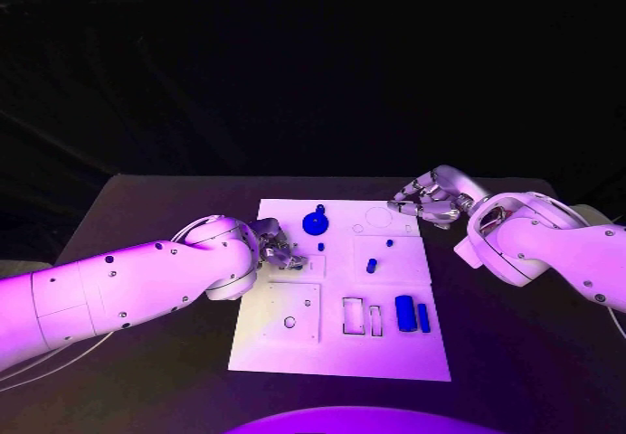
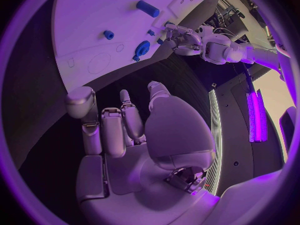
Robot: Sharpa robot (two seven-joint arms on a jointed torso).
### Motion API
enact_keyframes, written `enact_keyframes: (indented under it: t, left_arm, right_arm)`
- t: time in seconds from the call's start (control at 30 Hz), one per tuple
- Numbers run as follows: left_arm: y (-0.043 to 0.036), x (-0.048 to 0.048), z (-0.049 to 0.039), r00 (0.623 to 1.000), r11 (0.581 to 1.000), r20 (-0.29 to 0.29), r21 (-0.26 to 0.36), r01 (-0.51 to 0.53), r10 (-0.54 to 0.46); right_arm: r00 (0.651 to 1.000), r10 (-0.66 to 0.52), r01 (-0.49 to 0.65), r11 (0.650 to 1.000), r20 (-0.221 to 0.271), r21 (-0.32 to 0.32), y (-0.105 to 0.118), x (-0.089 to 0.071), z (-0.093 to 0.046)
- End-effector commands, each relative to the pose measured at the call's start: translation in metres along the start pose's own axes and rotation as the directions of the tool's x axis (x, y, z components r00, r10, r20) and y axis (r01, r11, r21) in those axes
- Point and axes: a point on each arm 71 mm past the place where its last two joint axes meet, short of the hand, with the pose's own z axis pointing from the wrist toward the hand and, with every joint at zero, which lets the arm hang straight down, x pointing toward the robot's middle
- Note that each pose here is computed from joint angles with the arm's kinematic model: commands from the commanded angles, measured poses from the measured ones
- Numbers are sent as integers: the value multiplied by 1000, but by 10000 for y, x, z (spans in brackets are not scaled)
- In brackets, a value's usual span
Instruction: Assemble the parts on the task board
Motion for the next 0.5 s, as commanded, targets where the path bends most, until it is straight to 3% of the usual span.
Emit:
enact_keyframes:
  t: [0.03,0.5]
  left_arm:
    - [41,78,10,999,1000,-30,-28,-13,12]
    - [26,77,7,1000,1000,-26,-19,-9,8]
  right_arm:
    - [1000,-4,4,1000,-1,-10,9,5,1]
    - [1000,-4,4,1000,-2,-10,9,5,-1]
